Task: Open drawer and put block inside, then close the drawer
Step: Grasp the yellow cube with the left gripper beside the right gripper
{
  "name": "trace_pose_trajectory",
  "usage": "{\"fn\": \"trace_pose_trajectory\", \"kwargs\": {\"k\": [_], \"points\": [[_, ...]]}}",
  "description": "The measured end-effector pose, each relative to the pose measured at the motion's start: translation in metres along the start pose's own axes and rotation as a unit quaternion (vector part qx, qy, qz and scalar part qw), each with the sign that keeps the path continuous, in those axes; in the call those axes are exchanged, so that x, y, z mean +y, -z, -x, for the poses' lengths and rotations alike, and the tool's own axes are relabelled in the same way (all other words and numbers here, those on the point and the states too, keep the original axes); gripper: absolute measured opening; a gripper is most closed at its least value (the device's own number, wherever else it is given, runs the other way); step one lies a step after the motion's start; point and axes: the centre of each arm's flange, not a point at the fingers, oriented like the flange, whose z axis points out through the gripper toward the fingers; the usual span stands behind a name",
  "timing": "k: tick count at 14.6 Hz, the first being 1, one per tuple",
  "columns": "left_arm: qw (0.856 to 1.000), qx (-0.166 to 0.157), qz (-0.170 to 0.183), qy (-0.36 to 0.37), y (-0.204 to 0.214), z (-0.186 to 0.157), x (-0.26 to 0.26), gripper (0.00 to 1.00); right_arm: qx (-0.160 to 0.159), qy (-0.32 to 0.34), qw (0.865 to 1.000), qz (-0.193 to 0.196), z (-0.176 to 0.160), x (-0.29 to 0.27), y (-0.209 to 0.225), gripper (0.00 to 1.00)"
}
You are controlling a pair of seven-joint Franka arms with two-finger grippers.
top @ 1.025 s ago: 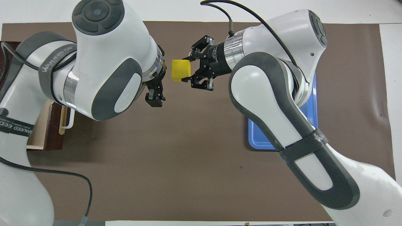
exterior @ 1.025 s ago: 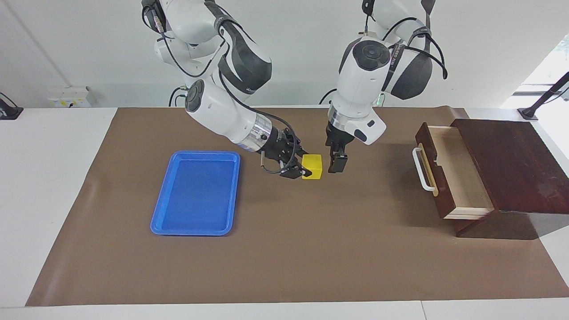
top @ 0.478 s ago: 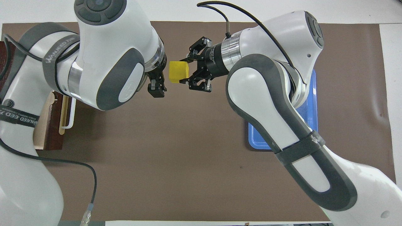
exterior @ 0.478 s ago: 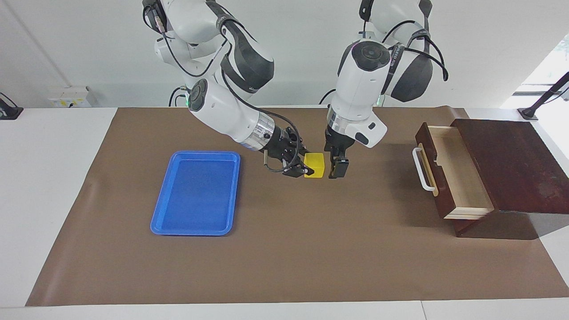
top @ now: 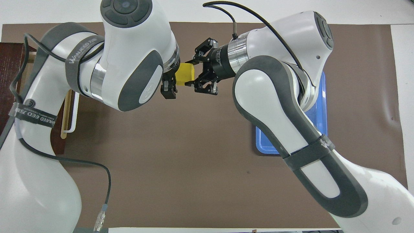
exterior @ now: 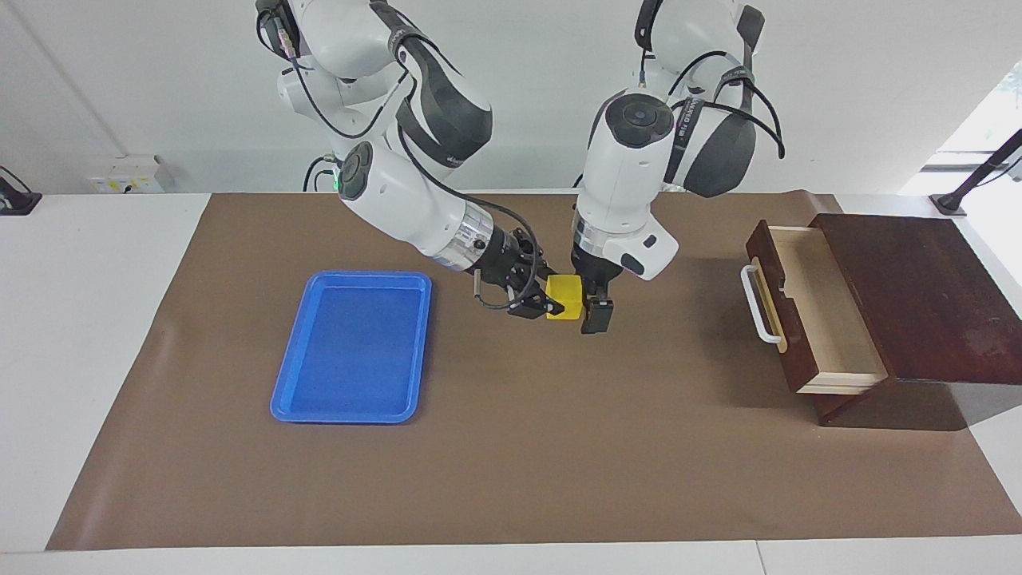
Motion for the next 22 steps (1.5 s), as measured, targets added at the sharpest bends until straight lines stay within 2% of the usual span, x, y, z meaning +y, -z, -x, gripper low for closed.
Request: {"fn": "trace_pose_trajectory", "kwargs": {"k": [7, 9, 10, 11, 12, 13, 14, 15, 22], "points": [[1.000, 0.004, -0.009, -0.009, -0.001, 0.014, -0.010, 1.00, 0.000, 0.000, 1.000, 0.000, 0.000, 0.000, 0.000, 0.55], [1.000, 0.006, -0.011, -0.009, -0.002, 0.017, -0.012, 0.97, 0.000, 0.000, 1.000, 0.000, 0.000, 0.000, 0.000, 0.55], [1.000, 0.006, -0.012, -0.008, -0.002, 0.017, -0.013, 0.92, 0.000, 0.000, 1.000, 0.001, 0.000, 0.000, 0.000, 0.55], [1.000, 0.007, -0.012, -0.008, -0.001, 0.017, -0.013, 0.92, 0.000, 0.000, 1.000, 0.001, 0.000, 0.000, -0.001, 0.55], [1.000, 0.007, -0.011, -0.006, 0.000, 0.016, -0.012, 0.86, 0.000, 0.000, 1.000, 0.003, 0.000, 0.001, -0.002, 0.55], [1.000, 0.007, -0.009, -0.005, 0.001, 0.014, -0.010, 0.78, 0.001, 0.001, 1.000, 0.007, 0.001, 0.002, -0.003, 0.55], [1.000, 0.007, -0.006, -0.003, 0.003, 0.013, -0.009, 0.60, 0.001, 0.001, 1.000, 0.010, 0.002, 0.004, -0.005, 0.55], [1.000, 0.008, -0.006, -0.005, 0.003, 0.012, -0.008, 0.56, 0.001, 0.001, 1.000, 0.010, 0.002, 0.004, -0.005, 0.55], [1.000, 0.008, -0.006, -0.005, 0.003, 0.012, -0.008, 0.56, 0.001, 0.001, 1.000, 0.009, 0.002, 0.003, -0.005, 0.55]]}}
